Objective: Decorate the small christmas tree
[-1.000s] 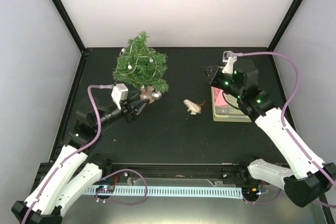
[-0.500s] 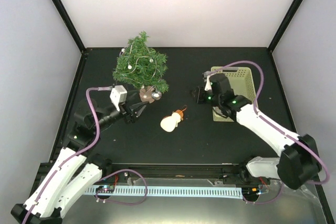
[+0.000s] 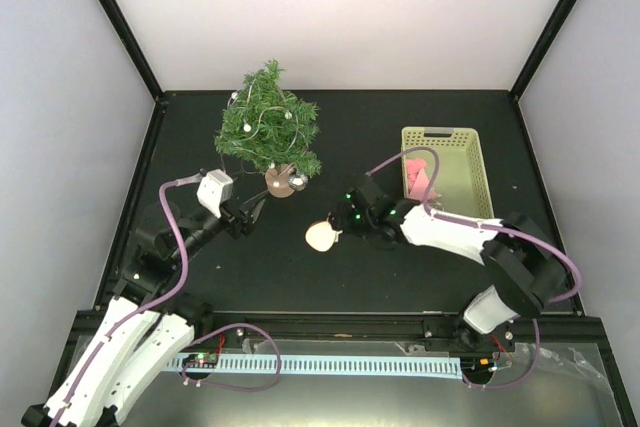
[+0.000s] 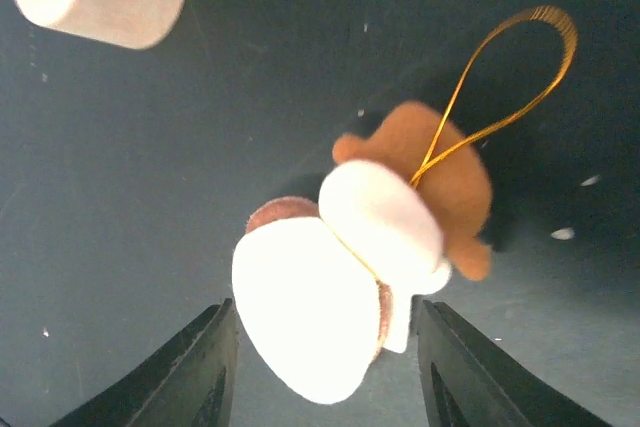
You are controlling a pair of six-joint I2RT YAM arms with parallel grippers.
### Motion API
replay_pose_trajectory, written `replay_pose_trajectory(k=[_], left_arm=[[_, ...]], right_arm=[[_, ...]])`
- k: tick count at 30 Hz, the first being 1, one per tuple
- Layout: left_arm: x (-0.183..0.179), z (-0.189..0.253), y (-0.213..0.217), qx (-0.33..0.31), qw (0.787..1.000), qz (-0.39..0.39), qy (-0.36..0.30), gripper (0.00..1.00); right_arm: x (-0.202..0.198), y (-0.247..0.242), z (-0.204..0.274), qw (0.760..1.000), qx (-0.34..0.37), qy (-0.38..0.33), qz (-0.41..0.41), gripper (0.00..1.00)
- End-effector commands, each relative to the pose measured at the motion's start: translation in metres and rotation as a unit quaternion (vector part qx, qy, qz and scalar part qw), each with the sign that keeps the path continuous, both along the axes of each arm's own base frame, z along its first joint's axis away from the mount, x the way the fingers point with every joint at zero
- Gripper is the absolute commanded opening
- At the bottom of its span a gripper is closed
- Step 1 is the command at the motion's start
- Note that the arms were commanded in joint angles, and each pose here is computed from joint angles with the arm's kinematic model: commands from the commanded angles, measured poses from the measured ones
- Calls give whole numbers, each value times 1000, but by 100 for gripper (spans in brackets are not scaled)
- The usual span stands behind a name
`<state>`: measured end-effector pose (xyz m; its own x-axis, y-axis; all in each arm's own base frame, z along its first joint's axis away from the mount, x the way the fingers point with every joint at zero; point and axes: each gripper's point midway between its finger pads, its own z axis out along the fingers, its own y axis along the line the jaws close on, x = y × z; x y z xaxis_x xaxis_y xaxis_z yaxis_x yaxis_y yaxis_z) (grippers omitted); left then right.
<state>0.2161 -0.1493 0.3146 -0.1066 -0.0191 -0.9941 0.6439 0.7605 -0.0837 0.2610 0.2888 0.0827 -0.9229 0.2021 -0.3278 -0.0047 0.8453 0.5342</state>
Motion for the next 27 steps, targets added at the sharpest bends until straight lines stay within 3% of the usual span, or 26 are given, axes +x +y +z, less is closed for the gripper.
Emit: replay_pose_trajectory(k=[1,9,12,14,19,23,27], left_arm=[[2,3,11,11,999,31,-20,78],[1,3,13,12,999,36,-21,78],[1,3,14,13,999,38,-20,75],[1,2,14,13,999,37,-19,73],[-2,2,12,12,999,30,-14,66],[-7,5,4,-5,1000,3,-4,58],[-17,13,-9,-27,999,-47,9,53]], right_arm=[[-2,21,-17,1000,14,9,-11,53],[-1,29,-49,999,-8,30,-10,50],[4,27,-52,1000,-23,15,-7,39],[7,28,-49,1000,-28,0,4,26],[10,35,-13,995,-16,-75,67,3],[-1,40,32,975,6,-155,156,1],[-35,50,79,923,57,-244,291,1]])
